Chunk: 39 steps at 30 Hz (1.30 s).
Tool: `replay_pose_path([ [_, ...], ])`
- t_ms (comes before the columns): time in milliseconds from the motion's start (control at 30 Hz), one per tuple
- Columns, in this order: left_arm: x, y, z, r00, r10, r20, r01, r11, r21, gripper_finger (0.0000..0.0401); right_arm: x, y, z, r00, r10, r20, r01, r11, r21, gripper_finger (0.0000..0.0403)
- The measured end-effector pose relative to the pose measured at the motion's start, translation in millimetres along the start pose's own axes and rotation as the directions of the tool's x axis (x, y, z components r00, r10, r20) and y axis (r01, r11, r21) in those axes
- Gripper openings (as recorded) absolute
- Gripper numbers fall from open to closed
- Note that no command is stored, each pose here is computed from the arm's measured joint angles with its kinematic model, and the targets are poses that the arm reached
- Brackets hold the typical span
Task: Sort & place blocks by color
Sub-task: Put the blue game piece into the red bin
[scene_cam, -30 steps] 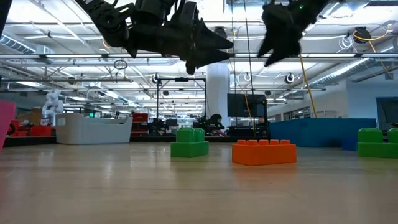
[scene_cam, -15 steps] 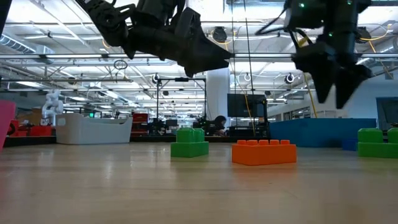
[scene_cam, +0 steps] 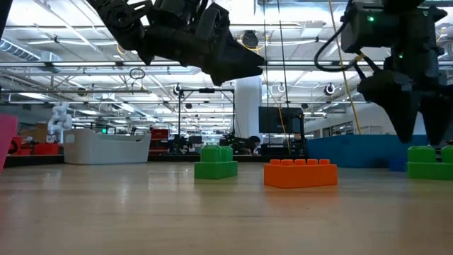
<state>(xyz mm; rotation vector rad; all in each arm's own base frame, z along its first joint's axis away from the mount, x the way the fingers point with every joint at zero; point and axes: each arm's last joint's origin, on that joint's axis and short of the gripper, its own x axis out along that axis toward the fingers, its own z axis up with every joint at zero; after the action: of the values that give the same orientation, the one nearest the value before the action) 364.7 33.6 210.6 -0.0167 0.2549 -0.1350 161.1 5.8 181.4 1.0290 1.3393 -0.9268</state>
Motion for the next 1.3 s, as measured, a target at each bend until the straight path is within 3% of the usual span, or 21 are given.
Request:
replay_pose_path([
  [500, 0, 0, 0, 1.000, 0.000, 0.000, 0.000, 1.000, -0.008, 0.0188, 44, -19, -4, 0.996, -0.026, 0.089, 0.024, 0.999, 0.030, 0.0293],
  [900, 0, 0, 0, 1.000, 0.001, 0.000, -0.001, 1.000, -0.007, 0.0189, 47, -21, -3, 0.989, -0.043, 0.139, 0.046, 0.999, -0.019, 0.0163],
  [1000, 0, 0, 0, 1.000, 0.001, 0.000, -0.001, 1.000, -0.008, 0.0188, 47, -21, -3, 0.989, -0.036, 0.142, 0.043, 0.998, -0.050, 0.0134],
  [1167, 0, 0, -1, 1.000, 0.001, -0.015, -0.001, 1.000, -0.010, 0.0189, 45, -15, -3, 0.990, 0.011, 0.140, 0.010, 0.989, -0.146, 0.0134],
  [1300, 0, 0, -3, 1.000, 0.002, -0.030, -0.003, 1.000, -0.008, 0.0189, 31, 6, -1, 0.963, 0.158, 0.219, -0.089, 0.952, -0.294, 0.0134],
])
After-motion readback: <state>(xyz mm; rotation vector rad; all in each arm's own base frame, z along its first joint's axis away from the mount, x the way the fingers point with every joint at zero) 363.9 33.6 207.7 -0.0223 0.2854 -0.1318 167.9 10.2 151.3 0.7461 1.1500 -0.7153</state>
